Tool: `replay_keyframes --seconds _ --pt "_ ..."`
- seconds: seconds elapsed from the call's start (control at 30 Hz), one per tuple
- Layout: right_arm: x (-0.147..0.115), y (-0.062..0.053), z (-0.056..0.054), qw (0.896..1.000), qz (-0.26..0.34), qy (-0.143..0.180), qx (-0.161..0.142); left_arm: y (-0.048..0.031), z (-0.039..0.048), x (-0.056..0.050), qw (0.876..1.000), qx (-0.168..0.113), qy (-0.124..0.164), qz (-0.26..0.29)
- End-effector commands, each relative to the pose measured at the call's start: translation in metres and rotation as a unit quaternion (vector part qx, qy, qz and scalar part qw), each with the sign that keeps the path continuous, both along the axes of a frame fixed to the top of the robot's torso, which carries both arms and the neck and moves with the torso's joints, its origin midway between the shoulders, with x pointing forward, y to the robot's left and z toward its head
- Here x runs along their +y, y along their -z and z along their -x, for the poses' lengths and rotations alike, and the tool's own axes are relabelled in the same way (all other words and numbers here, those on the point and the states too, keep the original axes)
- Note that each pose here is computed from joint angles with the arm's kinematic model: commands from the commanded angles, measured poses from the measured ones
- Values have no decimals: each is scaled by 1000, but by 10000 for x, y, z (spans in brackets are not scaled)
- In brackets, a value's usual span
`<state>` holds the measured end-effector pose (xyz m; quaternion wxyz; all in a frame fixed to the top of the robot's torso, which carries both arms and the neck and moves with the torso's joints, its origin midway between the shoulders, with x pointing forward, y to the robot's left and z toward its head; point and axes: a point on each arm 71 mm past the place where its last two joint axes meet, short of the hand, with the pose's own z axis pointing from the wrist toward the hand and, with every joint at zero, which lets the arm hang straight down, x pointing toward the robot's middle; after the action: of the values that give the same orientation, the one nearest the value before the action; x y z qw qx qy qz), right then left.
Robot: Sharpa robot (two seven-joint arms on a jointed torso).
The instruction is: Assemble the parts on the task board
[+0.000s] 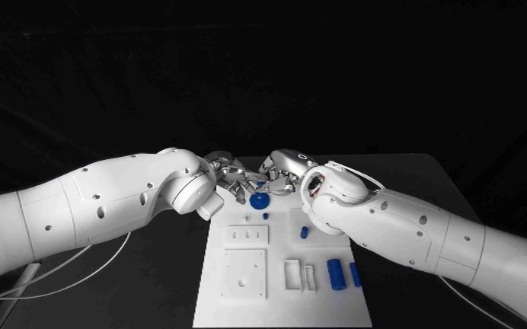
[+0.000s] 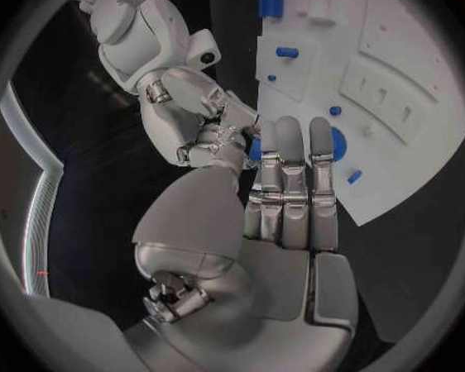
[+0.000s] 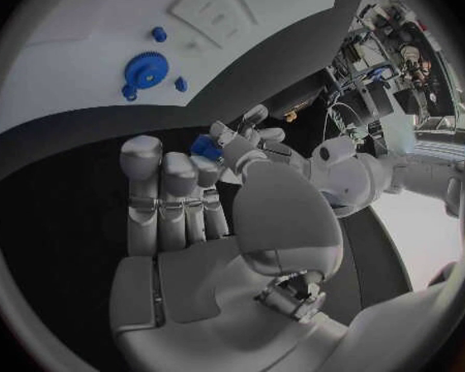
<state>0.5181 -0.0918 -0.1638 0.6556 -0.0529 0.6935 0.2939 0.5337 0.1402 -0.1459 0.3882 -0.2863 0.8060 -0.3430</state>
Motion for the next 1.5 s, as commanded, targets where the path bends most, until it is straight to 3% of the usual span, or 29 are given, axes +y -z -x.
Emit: replay_keyframes --seconds 0.03,1.5 --pt "51 15 34 1000 10 -9 -2 -23 13 -85 1000 1 21 9" --pt "41 80 50 1000 16 -11 6 17 38 -99 999 11 41 0"
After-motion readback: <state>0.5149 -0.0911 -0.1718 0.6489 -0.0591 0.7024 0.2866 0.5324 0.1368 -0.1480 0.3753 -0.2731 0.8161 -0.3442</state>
